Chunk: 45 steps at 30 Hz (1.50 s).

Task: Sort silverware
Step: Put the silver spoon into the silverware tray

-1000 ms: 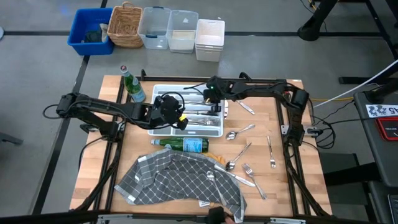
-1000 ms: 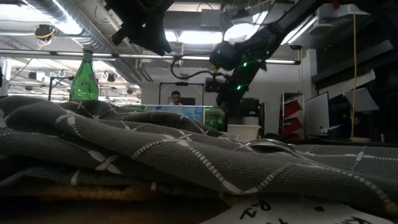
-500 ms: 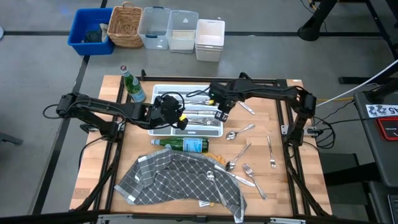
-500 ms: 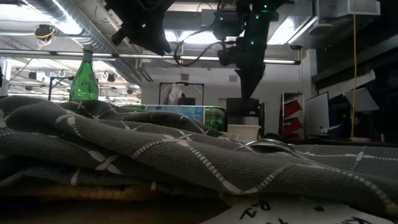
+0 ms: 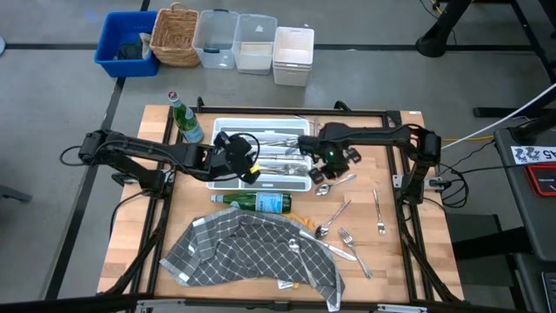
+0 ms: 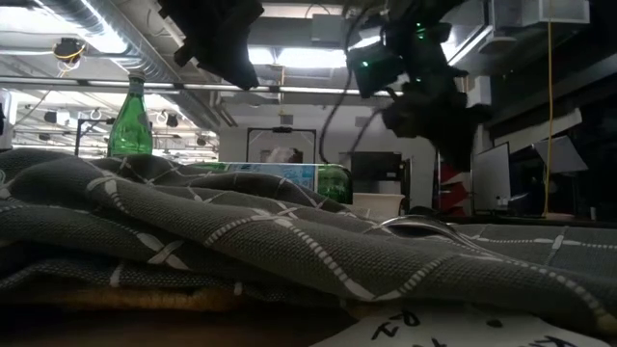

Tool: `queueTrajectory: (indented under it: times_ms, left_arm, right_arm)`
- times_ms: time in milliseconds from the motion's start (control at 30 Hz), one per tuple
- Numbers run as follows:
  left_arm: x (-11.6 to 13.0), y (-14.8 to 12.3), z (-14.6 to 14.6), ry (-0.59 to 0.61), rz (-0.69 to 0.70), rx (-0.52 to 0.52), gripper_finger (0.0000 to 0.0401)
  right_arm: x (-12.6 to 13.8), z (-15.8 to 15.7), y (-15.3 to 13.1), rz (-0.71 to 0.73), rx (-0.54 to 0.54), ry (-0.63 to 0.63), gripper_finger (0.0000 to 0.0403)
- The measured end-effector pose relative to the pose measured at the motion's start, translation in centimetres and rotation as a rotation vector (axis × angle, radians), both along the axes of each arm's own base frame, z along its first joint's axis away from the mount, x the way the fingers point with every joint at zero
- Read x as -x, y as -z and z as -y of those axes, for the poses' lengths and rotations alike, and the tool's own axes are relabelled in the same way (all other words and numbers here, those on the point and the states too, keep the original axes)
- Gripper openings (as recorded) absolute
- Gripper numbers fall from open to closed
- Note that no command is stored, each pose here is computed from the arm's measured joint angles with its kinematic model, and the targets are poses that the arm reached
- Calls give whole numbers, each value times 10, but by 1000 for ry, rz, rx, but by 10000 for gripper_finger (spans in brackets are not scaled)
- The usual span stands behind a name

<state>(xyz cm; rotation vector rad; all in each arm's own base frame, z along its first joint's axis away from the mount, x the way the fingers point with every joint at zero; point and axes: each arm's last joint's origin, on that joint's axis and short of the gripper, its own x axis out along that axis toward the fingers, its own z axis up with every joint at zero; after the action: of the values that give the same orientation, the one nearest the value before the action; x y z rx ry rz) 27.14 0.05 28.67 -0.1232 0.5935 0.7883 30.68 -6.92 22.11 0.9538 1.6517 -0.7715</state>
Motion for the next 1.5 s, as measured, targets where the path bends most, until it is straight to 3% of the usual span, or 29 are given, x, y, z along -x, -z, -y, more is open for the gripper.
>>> queueTrajectory:
  times_ms: [300,500,767,1067,1500]
  left_arm:
    - [0,0,-4,30,-51,-43,86]
    - [2,1,-11,3,-72,-42,86]
    - [2,2,-17,29,-100,-34,86]
    - [2,2,-21,41,-124,-52,86]
    - [2,2,-20,40,-123,-51,86]
  right_arm:
    - [7,-18,29,-91,17,208,72]
    - [4,-16,41,-46,52,356,72]
    - [1,-12,44,-31,218,501,72]
    - [5,-18,77,66,263,632,72]
    - [3,-64,81,97,319,462,72]
